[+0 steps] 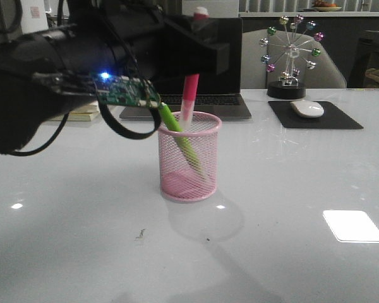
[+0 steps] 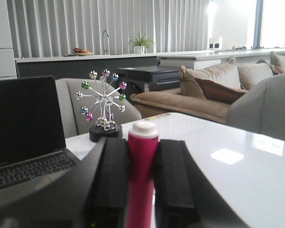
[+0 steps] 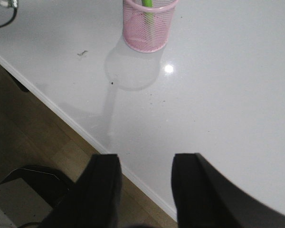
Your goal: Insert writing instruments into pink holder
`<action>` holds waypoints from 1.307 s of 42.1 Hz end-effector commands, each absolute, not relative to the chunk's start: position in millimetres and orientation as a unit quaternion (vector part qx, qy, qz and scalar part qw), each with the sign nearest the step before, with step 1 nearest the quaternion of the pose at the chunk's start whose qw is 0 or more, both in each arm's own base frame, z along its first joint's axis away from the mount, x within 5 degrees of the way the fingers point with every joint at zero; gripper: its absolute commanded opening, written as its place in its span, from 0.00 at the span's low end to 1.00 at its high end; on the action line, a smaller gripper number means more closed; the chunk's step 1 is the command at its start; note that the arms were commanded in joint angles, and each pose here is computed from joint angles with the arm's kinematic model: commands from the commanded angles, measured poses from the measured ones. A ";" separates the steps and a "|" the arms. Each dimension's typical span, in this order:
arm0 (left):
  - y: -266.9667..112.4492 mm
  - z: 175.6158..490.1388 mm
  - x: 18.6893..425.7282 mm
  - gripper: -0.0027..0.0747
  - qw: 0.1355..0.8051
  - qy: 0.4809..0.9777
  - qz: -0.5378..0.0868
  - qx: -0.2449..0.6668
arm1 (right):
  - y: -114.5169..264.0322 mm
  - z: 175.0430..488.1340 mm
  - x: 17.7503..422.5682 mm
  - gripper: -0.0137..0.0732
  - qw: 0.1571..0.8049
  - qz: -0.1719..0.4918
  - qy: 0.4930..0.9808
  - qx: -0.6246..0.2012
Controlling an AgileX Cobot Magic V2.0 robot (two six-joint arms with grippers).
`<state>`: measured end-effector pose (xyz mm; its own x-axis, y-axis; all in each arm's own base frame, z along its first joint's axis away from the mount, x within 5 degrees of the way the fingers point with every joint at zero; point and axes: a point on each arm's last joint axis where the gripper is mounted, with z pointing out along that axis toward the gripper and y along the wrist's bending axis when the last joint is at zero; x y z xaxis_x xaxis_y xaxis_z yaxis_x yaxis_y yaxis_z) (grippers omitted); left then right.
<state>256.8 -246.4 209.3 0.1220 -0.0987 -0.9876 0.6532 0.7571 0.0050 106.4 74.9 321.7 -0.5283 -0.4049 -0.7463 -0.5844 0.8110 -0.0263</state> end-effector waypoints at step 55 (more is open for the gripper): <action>-236.5 282.4 252.4 0.56 0.687 0.637 -0.255 0.238 | 76.0 335.0 109.1 0.60 0.433 0.123 0.848 -0.280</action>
